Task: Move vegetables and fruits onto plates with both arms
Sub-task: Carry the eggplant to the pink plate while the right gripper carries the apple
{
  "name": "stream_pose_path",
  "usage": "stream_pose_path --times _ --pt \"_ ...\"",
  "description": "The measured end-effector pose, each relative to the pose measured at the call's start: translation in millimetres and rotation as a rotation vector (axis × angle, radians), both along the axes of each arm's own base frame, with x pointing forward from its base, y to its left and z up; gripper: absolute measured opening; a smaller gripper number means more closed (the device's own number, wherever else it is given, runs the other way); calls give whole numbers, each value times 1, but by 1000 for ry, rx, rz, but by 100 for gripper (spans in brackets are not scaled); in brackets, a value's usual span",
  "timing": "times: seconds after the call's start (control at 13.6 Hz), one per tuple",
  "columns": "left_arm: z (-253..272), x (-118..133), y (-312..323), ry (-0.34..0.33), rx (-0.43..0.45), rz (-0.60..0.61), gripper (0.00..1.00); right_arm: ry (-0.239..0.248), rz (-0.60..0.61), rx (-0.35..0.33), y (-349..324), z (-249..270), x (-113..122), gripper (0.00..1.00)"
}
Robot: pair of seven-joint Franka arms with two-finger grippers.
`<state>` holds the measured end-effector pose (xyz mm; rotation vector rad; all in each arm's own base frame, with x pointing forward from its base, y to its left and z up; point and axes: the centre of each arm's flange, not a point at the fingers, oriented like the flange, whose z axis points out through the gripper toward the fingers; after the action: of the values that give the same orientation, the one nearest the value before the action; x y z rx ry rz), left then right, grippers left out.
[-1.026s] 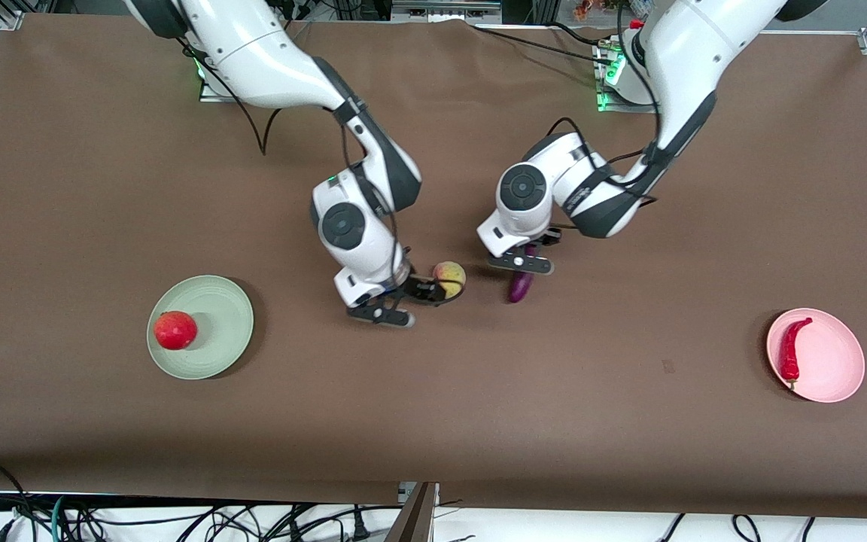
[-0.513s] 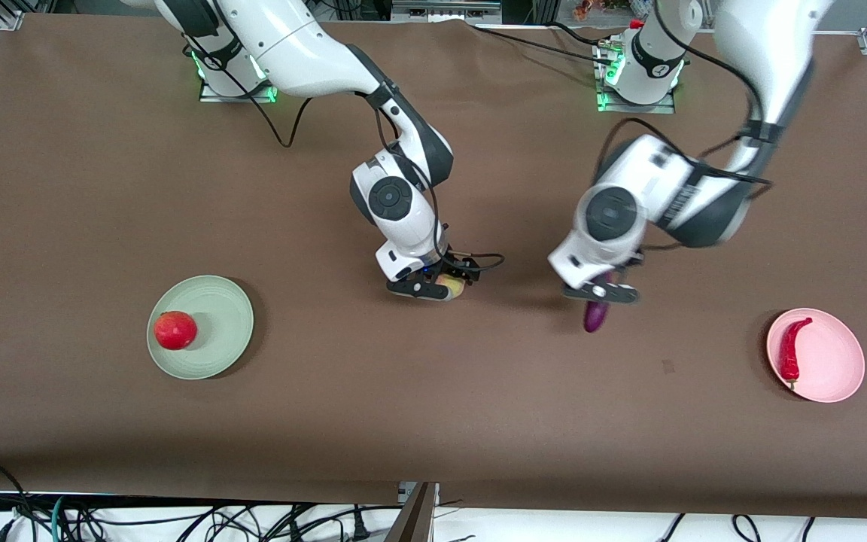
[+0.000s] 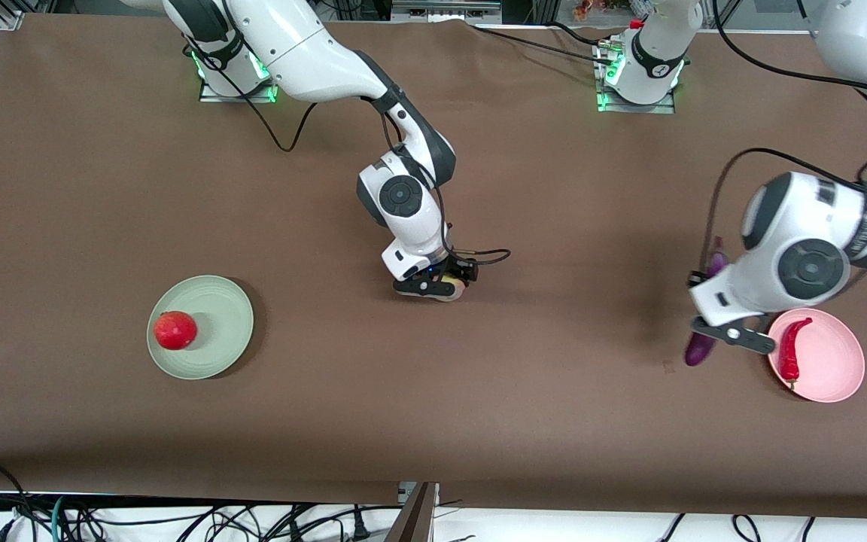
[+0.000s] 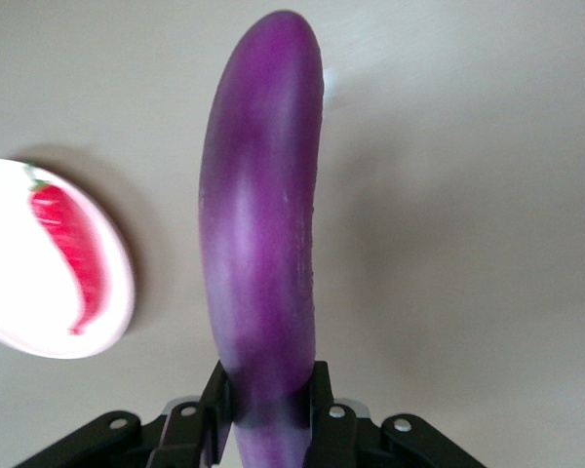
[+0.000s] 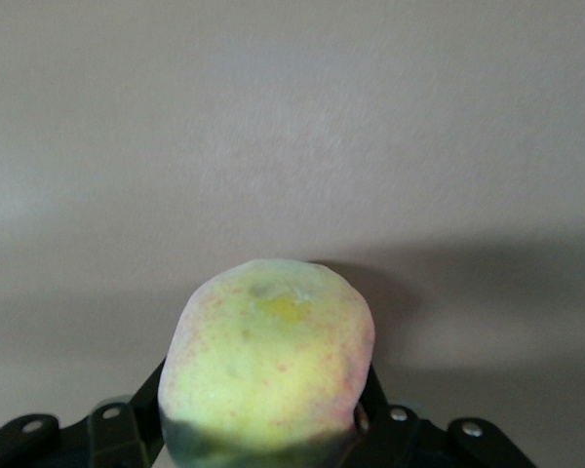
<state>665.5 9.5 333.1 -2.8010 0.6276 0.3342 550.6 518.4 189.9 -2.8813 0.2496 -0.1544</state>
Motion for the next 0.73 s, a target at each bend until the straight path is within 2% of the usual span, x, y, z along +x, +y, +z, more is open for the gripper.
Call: stream_pose_path --times 0.22,0.37,0.51,0.73 --pt "-10 21 58 -48 68 -78 35 -34 -13 -17 -16 16 20 74" --pt "-23 25 114 -101 61 -72 35 -23 27 -97 -50 38 45 74" --pt "-35 22 175 -142 37 -97 35 16 95 -172 -112 65 80 74" --pt "-58 9 232 -161 9 -94 35 130 192 -228 -245 86 130 74"
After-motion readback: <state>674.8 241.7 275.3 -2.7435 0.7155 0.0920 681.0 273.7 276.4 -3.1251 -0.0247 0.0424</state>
